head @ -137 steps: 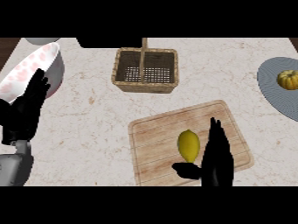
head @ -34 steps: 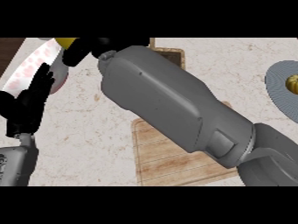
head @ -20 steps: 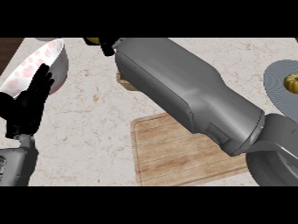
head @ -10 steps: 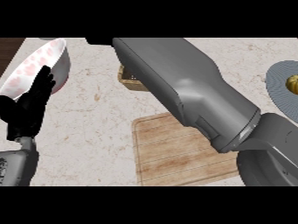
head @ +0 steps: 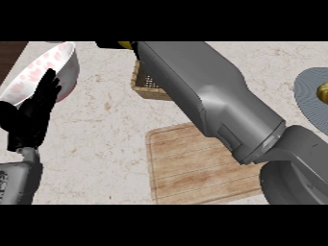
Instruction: Pick the lemon from the cutting board and place it in the basket
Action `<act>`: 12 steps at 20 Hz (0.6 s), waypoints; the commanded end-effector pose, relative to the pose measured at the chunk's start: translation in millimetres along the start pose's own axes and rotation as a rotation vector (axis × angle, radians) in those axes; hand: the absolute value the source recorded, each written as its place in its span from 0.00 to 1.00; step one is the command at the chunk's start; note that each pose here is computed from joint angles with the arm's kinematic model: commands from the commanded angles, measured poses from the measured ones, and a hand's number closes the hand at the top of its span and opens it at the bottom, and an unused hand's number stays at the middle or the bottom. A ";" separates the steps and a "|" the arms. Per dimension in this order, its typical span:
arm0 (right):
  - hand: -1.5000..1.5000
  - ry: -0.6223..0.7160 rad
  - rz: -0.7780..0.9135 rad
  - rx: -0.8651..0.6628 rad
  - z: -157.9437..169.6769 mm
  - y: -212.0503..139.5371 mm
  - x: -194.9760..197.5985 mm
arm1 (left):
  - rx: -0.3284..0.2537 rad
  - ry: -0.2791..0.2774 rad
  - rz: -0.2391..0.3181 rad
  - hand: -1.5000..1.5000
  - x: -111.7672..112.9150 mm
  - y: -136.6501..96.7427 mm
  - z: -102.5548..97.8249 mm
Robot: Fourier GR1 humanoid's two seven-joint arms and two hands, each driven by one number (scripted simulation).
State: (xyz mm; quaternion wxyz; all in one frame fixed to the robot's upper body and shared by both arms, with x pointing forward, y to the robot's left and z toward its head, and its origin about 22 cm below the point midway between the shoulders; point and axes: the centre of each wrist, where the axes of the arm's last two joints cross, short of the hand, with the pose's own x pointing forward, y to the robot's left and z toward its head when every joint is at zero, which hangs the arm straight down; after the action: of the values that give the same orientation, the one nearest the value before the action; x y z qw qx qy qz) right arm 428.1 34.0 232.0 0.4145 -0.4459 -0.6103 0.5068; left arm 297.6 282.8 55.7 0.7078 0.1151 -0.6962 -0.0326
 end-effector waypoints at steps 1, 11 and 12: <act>1.00 -0.002 -0.007 0.010 -0.7 11.9 -10.3 | 0.033 0.038 0.012 0.50 -2.7 -4.4 2.7; 1.00 0.021 0.078 0.012 -3.2 28.5 -30.8 | 0.004 0.016 0.007 0.50 -3.9 -8.1 -4.8; 1.00 0.039 0.079 0.024 -2.3 24.6 -24.7 | -0.016 0.021 0.008 0.50 -3.7 -9.0 4.8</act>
State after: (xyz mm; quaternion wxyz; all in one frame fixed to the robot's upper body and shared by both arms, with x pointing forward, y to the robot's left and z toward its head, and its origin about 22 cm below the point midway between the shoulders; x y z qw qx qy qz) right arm 438.8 15.8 211.6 0.4104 -0.4654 -0.5895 0.5171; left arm 300.5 274.9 50.2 0.7113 0.1111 -0.6934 -0.0308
